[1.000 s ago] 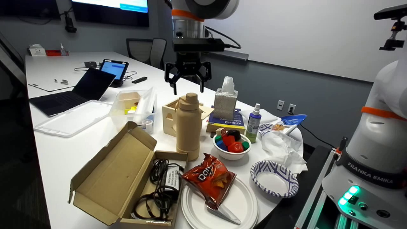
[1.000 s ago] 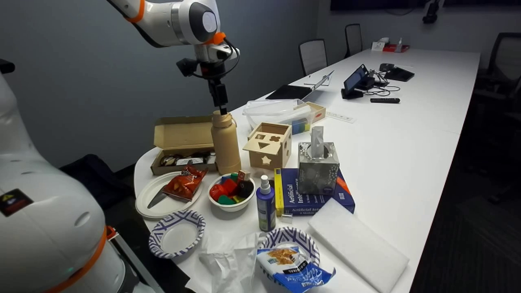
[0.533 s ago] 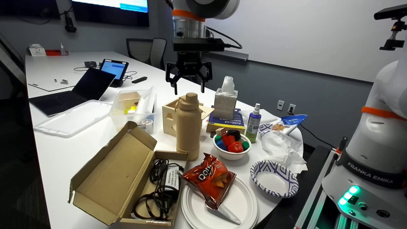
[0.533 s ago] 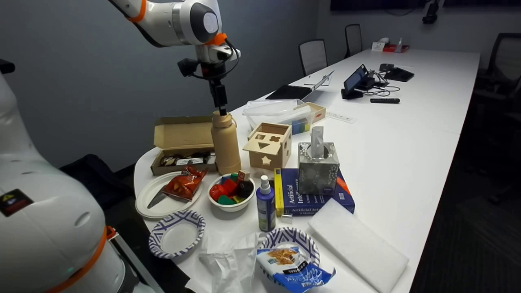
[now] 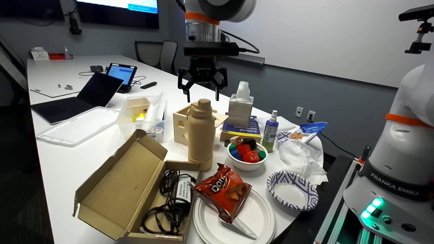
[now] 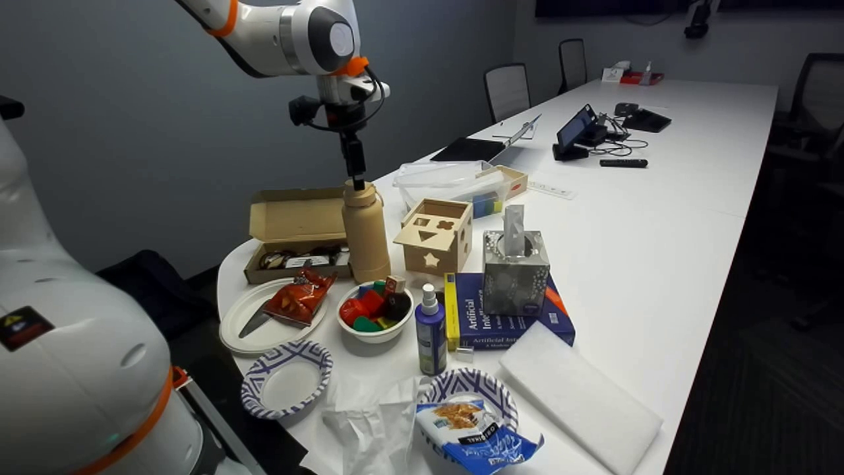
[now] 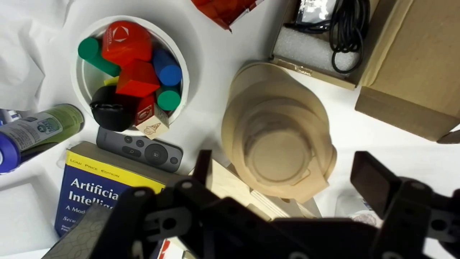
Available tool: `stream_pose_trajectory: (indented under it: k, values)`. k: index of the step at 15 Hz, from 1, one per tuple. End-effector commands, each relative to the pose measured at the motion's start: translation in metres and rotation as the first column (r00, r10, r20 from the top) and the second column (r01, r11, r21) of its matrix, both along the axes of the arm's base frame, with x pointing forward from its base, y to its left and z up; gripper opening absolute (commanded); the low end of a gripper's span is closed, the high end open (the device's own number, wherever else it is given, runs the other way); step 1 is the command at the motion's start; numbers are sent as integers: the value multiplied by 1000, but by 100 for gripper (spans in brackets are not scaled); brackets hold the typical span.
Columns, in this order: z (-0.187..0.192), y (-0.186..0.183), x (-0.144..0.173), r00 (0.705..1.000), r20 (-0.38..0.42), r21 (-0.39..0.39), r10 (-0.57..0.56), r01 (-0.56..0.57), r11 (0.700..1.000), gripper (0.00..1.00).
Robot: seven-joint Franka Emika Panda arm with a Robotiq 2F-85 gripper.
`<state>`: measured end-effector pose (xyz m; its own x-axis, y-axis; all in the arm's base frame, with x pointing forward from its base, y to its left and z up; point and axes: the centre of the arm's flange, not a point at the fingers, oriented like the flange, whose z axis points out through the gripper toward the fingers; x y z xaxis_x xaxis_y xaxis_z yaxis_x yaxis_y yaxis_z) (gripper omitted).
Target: Twist the bottle on the table
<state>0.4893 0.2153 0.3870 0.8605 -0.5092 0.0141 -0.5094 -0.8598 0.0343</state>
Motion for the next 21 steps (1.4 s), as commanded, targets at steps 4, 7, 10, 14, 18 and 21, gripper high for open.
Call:
stream_pose_trajectory:
  k: [4,7,10,14,18,21]
  values:
    - [2,-5,-10,999,6,9,-37,37,999,53]
    - [5,-6,-8,999,12,9,-38,37,999,30]
    - [8,-6,-7,999,12,2,-36,36,999,21]
    - [9,-6,-5,1000,1,6,-12,12,1000,21]
    - [7,-8,1,998,-3,13,64,-64,998,21]
    - [6,-12,6,990,-3,33,142,-142,989,21]
